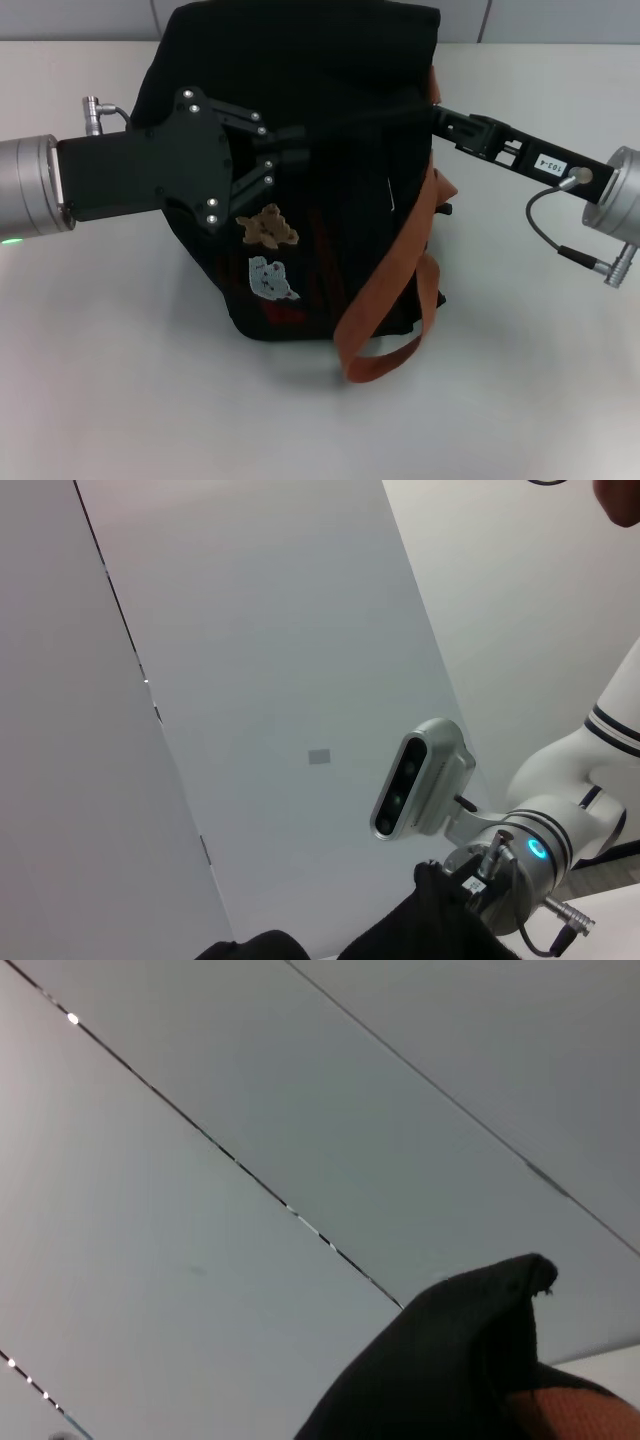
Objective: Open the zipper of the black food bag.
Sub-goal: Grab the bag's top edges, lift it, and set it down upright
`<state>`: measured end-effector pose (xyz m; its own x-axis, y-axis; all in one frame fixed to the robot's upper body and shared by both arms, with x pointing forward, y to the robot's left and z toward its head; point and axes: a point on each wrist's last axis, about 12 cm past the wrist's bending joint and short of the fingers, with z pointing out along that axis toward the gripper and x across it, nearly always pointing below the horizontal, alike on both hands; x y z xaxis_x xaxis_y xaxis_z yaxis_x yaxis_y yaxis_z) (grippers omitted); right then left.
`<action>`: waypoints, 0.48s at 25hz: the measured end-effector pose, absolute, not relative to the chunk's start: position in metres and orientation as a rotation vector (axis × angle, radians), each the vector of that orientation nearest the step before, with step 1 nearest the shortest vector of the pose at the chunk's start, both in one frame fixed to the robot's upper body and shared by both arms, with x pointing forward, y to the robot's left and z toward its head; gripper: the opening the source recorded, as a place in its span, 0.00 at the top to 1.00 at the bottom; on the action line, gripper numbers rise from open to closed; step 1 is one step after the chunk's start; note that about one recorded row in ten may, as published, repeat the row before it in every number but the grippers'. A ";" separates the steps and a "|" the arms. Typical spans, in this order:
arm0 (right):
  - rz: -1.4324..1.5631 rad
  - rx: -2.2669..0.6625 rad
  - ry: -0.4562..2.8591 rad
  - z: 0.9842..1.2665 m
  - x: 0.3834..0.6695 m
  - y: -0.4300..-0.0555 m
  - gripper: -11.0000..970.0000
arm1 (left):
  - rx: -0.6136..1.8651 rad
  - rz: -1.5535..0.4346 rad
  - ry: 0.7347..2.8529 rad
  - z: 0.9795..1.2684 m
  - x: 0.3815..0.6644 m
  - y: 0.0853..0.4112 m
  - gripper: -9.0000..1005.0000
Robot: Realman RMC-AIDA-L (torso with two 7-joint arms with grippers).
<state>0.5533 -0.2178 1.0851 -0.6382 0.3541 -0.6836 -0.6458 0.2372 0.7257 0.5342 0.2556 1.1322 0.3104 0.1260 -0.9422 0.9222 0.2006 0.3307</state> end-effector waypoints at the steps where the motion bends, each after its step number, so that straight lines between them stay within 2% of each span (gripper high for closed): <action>1: 1.530 -0.283 1.697 1.084 0.553 -0.216 0.72 | 1.250 -0.764 1.124 1.132 0.534 0.255 0.90; 9: 1.532 -0.303 1.700 1.082 0.549 -0.216 0.80 | 1.245 -0.762 1.128 1.131 0.534 0.257 0.90; 12: 1.528 -0.306 1.697 1.081 0.549 -0.216 0.87 | 1.244 -0.761 1.129 1.131 0.534 0.257 0.90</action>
<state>0.5486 -0.2158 1.0815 -0.6400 0.3295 -0.6941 -0.6558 0.2364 0.7169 0.5337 0.2567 1.1314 0.3079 0.1269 -0.9429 0.9217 0.2062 0.3287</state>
